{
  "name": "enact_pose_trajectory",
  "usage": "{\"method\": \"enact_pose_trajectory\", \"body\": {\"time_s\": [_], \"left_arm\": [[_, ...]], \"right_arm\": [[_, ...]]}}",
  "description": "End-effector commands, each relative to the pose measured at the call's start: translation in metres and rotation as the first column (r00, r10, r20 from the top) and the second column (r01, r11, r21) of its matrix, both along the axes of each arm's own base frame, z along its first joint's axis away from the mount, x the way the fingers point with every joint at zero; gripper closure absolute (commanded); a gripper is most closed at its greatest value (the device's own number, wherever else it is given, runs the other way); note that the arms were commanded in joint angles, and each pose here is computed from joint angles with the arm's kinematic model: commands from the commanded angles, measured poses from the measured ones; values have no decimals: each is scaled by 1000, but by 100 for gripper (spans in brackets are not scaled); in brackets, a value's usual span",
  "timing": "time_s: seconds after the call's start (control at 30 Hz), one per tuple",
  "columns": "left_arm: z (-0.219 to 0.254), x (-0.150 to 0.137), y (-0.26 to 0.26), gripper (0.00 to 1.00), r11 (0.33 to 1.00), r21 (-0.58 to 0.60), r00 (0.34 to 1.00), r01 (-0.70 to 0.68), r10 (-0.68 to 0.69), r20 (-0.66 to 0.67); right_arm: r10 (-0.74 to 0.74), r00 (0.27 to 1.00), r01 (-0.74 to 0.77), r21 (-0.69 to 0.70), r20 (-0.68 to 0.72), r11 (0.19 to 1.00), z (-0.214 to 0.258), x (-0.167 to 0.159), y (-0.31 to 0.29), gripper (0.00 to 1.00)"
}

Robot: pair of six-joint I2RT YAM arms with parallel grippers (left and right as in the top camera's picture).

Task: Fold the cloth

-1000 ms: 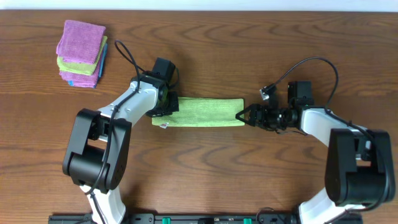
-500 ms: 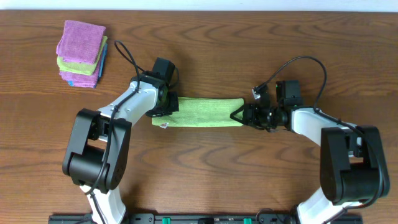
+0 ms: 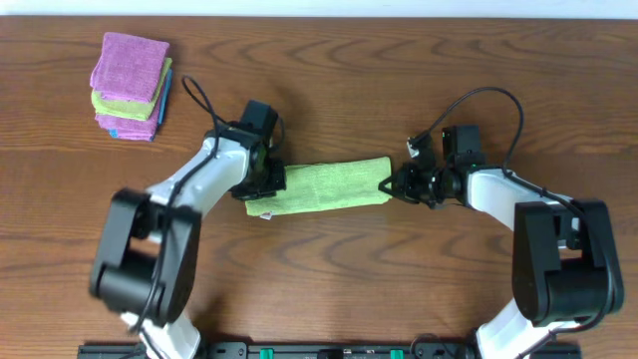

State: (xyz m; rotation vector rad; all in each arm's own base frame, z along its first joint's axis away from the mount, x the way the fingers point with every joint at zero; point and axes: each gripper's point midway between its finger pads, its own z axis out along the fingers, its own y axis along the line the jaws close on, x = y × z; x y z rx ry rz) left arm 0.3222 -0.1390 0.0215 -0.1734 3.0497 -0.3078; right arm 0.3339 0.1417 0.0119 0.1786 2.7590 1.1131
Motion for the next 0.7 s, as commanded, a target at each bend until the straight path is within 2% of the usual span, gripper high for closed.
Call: {"method": "enact_pose_trajectory", "body": {"time_s": [0.0,0.07,0.13,0.2,0.33,0.4,0.5,0.67], "left_arm": [[60,7,0,94,998,-60,989,3,6,146],[90,5,7,94,997,-77,977,-11,27,212],[124,-1,21,94,996,-87,955,-35,59,290],[153,-14,33,94,994,-100,935,-53,85,345],[191,-44,45,94,990,-126,904,-61,108,415],[206,-60,49,94,989,-136,889,-55,111,444],[222,-83,55,94,988,-150,871,-50,116,478],[236,-116,62,94,985,-168,852,-47,127,507]], "right_arm": [[6,1000,-4,-57,30,998,11,15,-12,99],[-1,1000,2,-148,7,989,15,15,-27,98],[-24,1000,17,-295,-18,955,23,14,-51,99],[-61,998,44,-444,-23,895,40,13,-77,98],[-72,997,79,-632,38,771,79,14,-101,98],[-31,996,77,-672,81,737,96,17,-93,99],[55,991,44,-686,121,726,103,16,-56,98],[173,979,-54,-694,103,718,77,7,13,98]]}}
